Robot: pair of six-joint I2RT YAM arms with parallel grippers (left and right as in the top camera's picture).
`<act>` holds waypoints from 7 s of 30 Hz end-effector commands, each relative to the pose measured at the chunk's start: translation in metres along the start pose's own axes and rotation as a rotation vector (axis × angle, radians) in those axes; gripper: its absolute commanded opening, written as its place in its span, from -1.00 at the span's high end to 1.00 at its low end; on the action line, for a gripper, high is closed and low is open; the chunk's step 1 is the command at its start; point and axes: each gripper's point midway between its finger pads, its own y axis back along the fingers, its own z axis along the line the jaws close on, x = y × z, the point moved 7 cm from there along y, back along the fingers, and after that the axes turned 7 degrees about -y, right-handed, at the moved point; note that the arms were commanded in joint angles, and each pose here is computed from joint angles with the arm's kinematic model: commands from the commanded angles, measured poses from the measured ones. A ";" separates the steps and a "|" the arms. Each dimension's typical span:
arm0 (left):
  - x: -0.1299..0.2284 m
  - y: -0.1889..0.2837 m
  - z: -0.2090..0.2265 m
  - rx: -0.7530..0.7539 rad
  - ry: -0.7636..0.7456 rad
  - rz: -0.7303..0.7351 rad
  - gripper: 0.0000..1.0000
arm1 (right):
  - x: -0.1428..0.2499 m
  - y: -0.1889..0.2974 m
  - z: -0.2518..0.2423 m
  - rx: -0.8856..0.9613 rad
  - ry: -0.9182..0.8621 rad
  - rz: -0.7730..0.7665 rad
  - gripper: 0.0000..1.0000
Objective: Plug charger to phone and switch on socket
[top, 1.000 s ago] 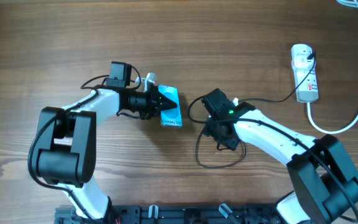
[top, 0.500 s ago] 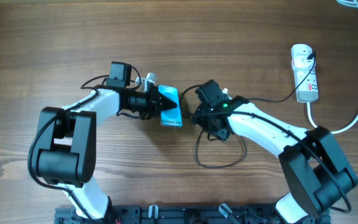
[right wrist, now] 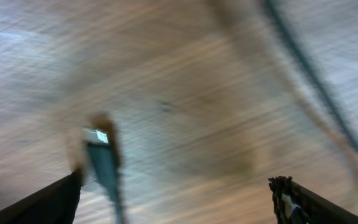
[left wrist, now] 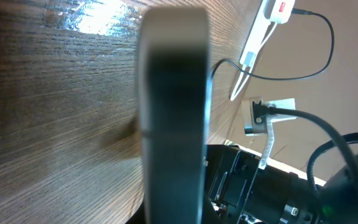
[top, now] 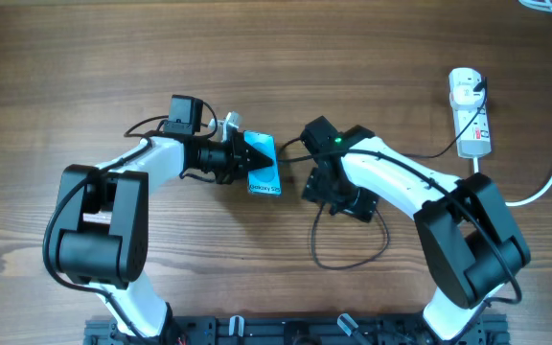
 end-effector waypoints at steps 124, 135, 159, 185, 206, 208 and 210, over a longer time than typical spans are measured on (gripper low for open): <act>0.022 -0.038 -0.049 0.247 -0.402 0.149 0.92 | 0.092 0.060 0.018 -0.909 0.559 -0.063 0.91; 0.022 -0.038 -0.049 0.244 -0.404 0.146 0.86 | 0.102 0.062 0.017 -0.946 0.587 0.033 0.91; 0.020 -0.039 -0.047 0.220 -0.400 0.136 0.92 | 0.082 0.056 0.014 -0.867 0.489 -0.086 0.91; 0.021 -0.039 -0.047 0.220 -0.397 0.137 0.92 | 0.056 0.082 0.027 -0.898 0.318 -0.217 0.91; 0.022 -0.039 -0.047 0.227 -0.387 0.147 0.92 | 0.025 0.097 0.030 -0.936 0.186 -0.402 0.85; 0.022 -0.039 -0.047 0.227 -0.387 0.147 0.92 | 0.026 0.097 0.030 -0.938 0.191 -0.395 0.21; 0.022 -0.039 -0.047 0.227 -0.387 0.147 0.92 | 0.028 0.097 0.030 -0.943 0.216 -0.383 0.00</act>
